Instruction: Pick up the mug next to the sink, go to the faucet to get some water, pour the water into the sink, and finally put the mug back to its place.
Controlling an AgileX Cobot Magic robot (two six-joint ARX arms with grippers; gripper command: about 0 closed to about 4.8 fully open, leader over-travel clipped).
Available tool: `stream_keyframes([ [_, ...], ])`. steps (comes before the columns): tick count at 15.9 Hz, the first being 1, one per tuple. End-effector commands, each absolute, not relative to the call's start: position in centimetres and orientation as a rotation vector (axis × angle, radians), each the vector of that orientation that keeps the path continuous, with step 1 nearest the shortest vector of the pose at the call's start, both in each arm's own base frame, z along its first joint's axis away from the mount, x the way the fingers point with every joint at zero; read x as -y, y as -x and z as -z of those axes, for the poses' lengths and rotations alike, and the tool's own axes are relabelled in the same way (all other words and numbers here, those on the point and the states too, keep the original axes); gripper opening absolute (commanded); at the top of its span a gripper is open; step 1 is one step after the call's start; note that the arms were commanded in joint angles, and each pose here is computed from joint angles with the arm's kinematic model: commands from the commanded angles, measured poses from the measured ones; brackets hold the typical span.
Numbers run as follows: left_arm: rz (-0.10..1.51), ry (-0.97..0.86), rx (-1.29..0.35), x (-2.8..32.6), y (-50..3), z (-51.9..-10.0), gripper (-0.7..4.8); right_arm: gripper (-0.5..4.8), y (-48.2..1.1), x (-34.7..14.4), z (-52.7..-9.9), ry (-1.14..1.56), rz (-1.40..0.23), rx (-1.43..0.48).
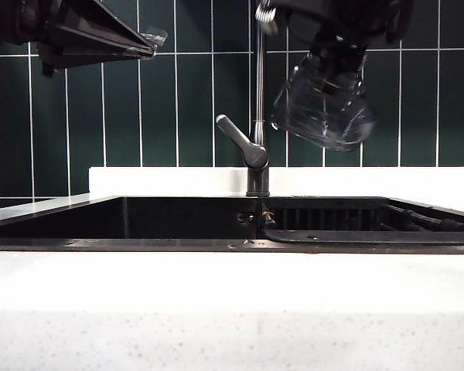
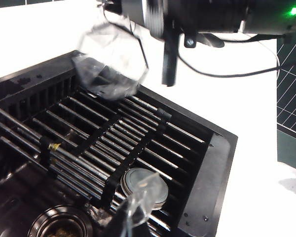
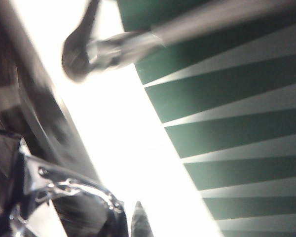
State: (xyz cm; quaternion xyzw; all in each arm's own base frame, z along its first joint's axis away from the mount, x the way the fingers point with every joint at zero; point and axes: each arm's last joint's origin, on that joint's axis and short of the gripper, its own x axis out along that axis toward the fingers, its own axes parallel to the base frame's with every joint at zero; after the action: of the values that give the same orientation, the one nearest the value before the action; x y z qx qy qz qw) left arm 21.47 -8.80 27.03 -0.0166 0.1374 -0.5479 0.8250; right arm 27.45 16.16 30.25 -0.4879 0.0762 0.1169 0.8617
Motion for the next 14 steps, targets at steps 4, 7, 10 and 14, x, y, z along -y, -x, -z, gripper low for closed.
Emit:
stream_keyframes([
  [4,1.169,-0.003,-0.177,8.9,-21.7,-28.0,-0.05,-0.07,-26.5,-13.0,-32.7,0.315,-0.256,-0.141],
  [7,1.074,-0.034,-0.111,8.8,-22.1,-28.5,-0.05,-0.07,-24.2,-8.5,-32.6,0.117,-0.292,-0.046],
  [10,1.036,-0.066,-0.048,8.8,-22.3,-29.0,-0.06,-0.07,-22.9,-4.4,-30.8,-0.043,-0.404,0.042],
  [14,1.032,-0.073,-0.024,8.8,-22.3,-29.2,-0.06,-0.07,-22.9,-0.6,-28.0,-0.183,-0.385,0.053],
])
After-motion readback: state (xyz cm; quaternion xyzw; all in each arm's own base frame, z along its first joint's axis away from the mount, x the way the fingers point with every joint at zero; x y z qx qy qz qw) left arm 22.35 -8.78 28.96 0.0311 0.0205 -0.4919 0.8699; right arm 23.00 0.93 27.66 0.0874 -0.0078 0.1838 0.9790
